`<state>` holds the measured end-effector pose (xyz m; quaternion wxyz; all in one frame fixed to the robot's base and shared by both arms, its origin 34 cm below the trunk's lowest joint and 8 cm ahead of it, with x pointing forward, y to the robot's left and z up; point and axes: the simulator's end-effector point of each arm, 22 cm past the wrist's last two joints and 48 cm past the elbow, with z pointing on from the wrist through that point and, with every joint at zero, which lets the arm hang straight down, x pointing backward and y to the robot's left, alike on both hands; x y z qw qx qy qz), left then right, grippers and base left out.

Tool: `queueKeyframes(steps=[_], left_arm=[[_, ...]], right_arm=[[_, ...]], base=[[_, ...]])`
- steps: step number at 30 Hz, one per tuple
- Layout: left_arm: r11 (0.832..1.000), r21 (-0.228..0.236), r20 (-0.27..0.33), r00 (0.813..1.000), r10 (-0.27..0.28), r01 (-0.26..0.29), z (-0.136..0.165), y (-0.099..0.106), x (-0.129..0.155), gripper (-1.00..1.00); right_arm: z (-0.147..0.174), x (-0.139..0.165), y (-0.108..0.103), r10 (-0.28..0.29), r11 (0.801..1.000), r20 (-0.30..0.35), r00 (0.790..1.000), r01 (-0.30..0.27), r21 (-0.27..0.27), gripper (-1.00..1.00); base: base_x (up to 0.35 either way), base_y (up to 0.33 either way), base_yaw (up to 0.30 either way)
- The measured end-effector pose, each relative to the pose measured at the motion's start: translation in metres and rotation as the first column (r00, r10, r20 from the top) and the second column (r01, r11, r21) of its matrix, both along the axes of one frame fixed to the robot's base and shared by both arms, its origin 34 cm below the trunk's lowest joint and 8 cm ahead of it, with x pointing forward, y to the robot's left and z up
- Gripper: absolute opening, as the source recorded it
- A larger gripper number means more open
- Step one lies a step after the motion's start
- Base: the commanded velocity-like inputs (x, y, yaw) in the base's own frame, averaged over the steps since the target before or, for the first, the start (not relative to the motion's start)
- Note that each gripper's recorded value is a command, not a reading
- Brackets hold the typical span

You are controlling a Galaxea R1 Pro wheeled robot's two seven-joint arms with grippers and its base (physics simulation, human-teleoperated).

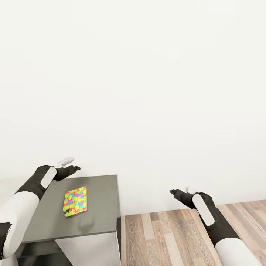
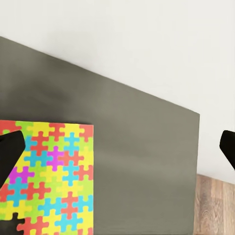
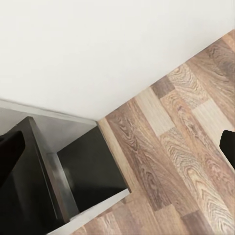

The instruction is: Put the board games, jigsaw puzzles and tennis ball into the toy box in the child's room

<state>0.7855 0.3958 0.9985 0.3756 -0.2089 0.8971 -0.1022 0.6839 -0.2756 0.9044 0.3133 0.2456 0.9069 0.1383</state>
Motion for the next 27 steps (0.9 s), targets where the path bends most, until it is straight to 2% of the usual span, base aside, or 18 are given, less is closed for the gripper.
queueKeyframes(steps=[22,27], left_arm=[[1.000,0.013,-0.044,0.999,0.010,-0.010,-0.026,0.006,-0.002,1.00],[0.998,0.051,-0.070,0.997,0.044,-0.041,-0.033,0.019,-0.006,1.00]], right_arm=[[-0.021,-0.004,0.000,0.001,1.000,-0.038,0.999,-0.001,0.001,1.00],[-0.026,-0.005,0.000,0.001,1.000,-0.046,0.999,-0.001,0.001,1.00]], base=[[0.001,0.000,0.000],[0.000,0.000,0.000]])
